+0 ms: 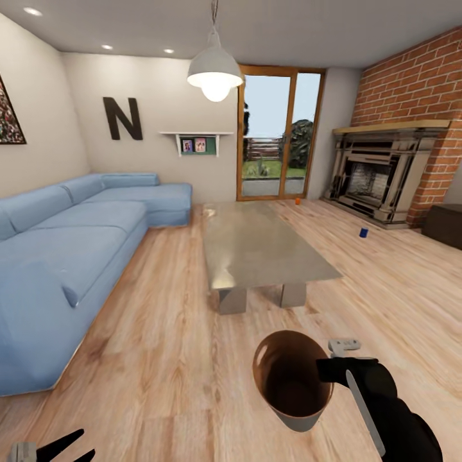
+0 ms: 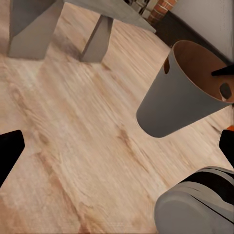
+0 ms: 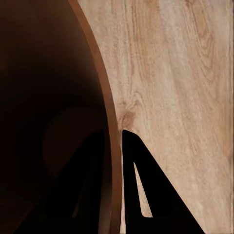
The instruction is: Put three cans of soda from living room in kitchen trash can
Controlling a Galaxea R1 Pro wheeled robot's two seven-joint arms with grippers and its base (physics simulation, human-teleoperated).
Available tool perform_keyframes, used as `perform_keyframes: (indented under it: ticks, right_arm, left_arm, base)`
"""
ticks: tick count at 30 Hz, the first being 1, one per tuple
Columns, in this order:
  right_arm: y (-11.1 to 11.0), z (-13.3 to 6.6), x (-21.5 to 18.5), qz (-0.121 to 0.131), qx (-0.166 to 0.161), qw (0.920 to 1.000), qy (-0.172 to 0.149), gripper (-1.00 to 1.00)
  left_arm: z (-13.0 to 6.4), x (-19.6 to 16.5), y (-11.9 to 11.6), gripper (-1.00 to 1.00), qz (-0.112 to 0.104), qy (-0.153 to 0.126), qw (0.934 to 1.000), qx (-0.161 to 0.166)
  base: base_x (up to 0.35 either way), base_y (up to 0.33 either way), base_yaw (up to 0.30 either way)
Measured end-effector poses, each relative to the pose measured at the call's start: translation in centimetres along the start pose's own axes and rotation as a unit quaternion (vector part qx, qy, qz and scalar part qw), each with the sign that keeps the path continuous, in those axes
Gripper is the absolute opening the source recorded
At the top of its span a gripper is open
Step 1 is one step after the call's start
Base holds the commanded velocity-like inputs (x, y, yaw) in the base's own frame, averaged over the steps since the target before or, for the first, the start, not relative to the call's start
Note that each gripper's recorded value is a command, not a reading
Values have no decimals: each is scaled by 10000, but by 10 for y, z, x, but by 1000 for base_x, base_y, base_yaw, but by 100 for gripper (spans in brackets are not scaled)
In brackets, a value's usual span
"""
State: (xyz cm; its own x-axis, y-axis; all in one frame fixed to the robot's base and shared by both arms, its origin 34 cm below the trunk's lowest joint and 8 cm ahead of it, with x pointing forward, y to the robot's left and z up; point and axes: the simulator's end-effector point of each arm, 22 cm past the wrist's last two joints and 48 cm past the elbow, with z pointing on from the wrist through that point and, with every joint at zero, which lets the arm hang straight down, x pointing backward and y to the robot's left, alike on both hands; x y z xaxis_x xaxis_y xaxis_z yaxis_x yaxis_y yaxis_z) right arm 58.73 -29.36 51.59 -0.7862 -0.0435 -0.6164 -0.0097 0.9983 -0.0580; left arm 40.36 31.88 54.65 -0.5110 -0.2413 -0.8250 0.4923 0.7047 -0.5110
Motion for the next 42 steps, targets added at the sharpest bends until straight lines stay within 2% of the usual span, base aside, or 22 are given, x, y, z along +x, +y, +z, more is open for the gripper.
perform_keyframes:
  ticks: [17, 26, 35, 42]
  right_arm:
    - [0, 0, 0, -3, 6, 10000, -1, -100]
    - [2, 0, 0, 16, -31, 10000, -5, -100]
    - [0, -2, -1, 6, -7, 10000, -22, -100]
    - [-1, -3, -3, -14, 30, 10000, -43, -100]
  left_arm:
    - [0, 0, 0, 100, 1, 5, 10000, -2]
    - [0, 0, 0, 100, 2, 4, 10000, -8]
    - [0, -1, 0, 100, 17, -12, 10000, -4]
    - [-1, -2, -1, 100, 29, -25, 10000, -1]
  base:
    - [184, -298, -300]
    - [141, -321, -126]
    - [136, -323, -241]
    - [40, -128, -283]
